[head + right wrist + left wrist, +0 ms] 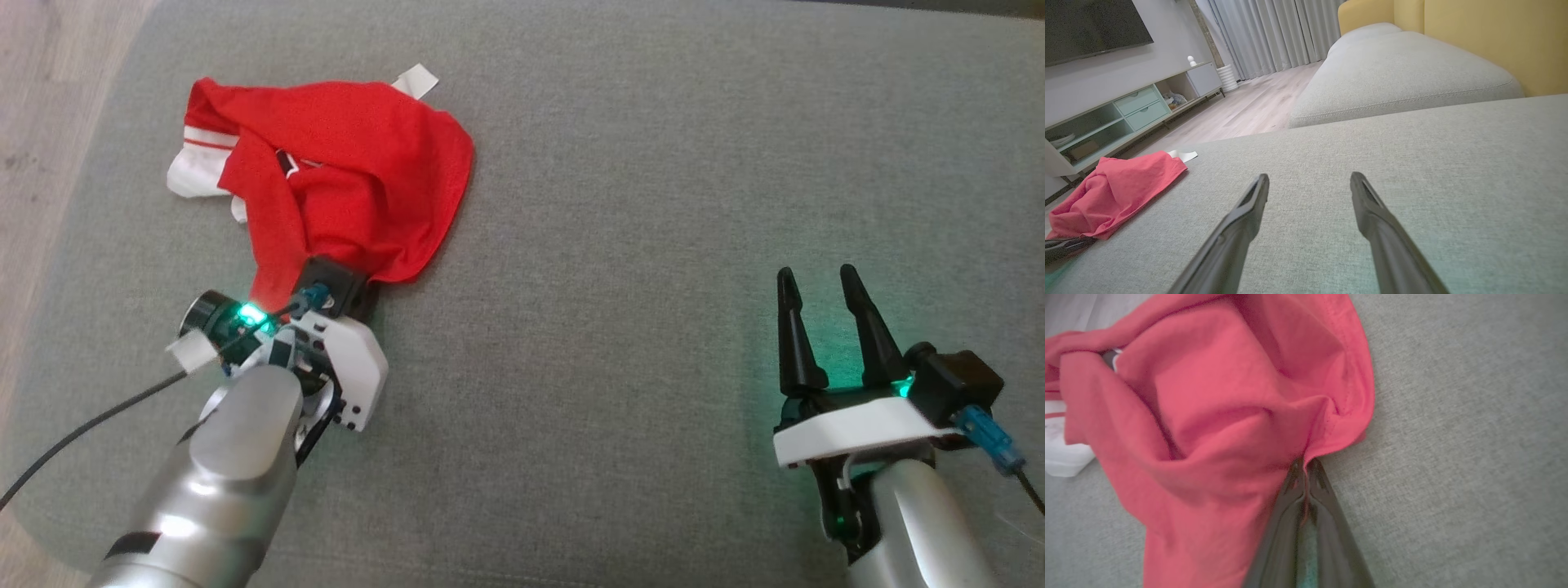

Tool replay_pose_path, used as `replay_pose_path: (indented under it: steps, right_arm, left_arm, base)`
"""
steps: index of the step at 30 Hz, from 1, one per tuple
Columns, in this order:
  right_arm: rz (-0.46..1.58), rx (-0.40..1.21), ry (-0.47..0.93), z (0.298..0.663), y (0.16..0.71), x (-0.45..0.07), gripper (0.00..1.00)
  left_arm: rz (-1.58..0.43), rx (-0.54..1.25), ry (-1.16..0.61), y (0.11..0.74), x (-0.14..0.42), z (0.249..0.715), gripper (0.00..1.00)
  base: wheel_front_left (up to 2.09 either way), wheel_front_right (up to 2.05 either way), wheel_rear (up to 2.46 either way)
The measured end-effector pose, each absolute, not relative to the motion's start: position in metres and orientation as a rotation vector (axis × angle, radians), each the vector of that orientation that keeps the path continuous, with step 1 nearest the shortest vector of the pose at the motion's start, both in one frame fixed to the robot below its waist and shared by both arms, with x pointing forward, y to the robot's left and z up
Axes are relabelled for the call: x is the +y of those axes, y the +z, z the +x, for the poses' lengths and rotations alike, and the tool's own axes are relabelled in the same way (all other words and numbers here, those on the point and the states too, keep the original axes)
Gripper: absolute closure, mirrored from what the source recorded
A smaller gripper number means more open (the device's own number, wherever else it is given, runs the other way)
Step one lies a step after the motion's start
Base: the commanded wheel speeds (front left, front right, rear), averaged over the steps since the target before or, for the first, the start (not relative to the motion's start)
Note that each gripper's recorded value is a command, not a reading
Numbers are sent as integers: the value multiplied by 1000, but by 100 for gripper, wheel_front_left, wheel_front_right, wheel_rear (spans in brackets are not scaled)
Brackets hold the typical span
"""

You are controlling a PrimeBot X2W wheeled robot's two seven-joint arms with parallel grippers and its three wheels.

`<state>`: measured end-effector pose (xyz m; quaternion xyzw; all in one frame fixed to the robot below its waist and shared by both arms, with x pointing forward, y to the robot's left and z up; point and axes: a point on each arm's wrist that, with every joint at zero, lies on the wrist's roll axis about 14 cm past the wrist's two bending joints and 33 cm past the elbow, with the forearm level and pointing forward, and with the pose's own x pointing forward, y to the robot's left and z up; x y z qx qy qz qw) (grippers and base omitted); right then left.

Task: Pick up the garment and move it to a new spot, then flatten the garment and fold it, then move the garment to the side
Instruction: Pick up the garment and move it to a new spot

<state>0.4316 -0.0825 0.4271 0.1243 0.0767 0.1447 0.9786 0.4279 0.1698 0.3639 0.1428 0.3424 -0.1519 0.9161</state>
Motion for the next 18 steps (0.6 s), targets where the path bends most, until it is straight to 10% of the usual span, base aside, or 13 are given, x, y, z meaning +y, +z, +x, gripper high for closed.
replay_pose_path:
  steps: [18]
  right_arm:
    - [263,91,268,412,457,-93,0]
  left_arm:
    - [248,267,-261,461,160,444,100]
  base:
    - [0,0,0]
